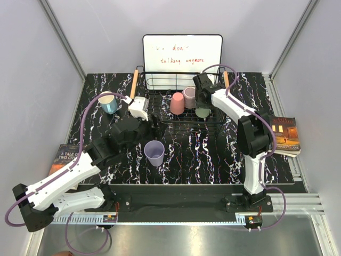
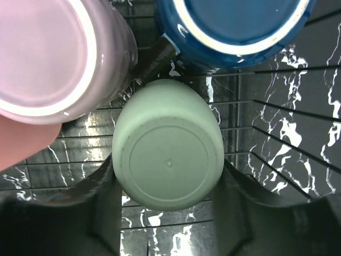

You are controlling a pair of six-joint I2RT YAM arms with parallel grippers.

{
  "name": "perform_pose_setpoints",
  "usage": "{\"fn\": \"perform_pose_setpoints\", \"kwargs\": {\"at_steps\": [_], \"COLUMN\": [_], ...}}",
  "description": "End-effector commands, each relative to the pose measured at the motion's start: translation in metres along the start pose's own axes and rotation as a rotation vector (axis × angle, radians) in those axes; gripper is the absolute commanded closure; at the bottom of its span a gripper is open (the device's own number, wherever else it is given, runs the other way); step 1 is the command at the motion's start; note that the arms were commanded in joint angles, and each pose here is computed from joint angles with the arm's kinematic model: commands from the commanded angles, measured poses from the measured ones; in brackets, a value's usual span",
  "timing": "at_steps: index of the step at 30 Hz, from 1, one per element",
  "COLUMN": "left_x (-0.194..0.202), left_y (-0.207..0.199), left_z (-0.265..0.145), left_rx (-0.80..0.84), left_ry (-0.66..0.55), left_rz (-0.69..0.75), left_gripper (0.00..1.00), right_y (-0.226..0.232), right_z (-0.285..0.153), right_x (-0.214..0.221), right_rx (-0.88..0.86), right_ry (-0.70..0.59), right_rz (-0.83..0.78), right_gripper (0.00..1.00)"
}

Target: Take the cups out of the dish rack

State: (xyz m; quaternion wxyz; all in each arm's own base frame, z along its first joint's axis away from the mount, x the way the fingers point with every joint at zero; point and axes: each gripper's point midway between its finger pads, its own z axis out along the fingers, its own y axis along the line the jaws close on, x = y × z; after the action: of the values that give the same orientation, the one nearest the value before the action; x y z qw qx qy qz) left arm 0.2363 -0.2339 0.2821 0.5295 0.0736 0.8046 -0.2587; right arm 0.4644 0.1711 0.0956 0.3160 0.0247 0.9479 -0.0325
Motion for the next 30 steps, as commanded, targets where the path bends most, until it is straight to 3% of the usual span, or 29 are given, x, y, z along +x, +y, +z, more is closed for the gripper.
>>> {"fn": "perform_pose_setpoints", "kwargs": {"at_steps": [1, 2, 4, 5, 12, 20, 23, 26, 30], "left_x": [-0.010, -0.010, -0.009, -0.008, -0.009, -0.016, -0.022, -0.032, -0.050], "left_y": [-0.002, -0.001, -0.002, -0.002, -0.005, -0.005, -0.005, -0.011, -0.021], "left_z": [0.001, 0.002, 0.002, 0.004, 0.005, 0.006, 0.006, 0.004, -0.002], "left_rx": [0.005, 0.001, 0.004, 0.004, 0.009, -0.001, -0.006, 0.034, 0.131], "left_ry": [-0.048, -0.046, -0.042, -0.038, -0.034, -0.049, -0.072, -0.128, -0.213], "left_rz": [-0.025, -0.026, -0.026, -0.025, -0.018, -0.014, -0.026, -0.049, -0.118], "left_gripper": [0.30, 0.30, 0.30, 0.30, 0.30, 0.30, 0.30, 0.30, 0.29], "right_y": [0.003, 0.002, 0.000, -0.001, -0.006, -0.003, 0.020, 0.042, 0.060], "right_z": [-0.004, -0.006, -0.012, -0.015, -0.055, -0.135, -0.169, -0.229, -0.299], "right_x": [-0.007, -0.007, -0.010, -0.011, -0.033, -0.066, -0.055, -0.068, -0.037], "right_rx": [-0.032, -0.032, -0.032, -0.033, -0.061, -0.169, -0.380, -0.653, -1.040], "right_ry": [-0.022, -0.026, -0.038, -0.044, -0.130, -0.270, -0.265, -0.408, -0.487], "right_rz": [0.035, 0.036, 0.040, 0.042, 0.062, 0.108, 0.102, 0.141, 0.175], "right_gripper": [0.70, 0.84, 0.98, 1.00, 1.00, 1.00, 1.00, 1.00, 1.00]}}
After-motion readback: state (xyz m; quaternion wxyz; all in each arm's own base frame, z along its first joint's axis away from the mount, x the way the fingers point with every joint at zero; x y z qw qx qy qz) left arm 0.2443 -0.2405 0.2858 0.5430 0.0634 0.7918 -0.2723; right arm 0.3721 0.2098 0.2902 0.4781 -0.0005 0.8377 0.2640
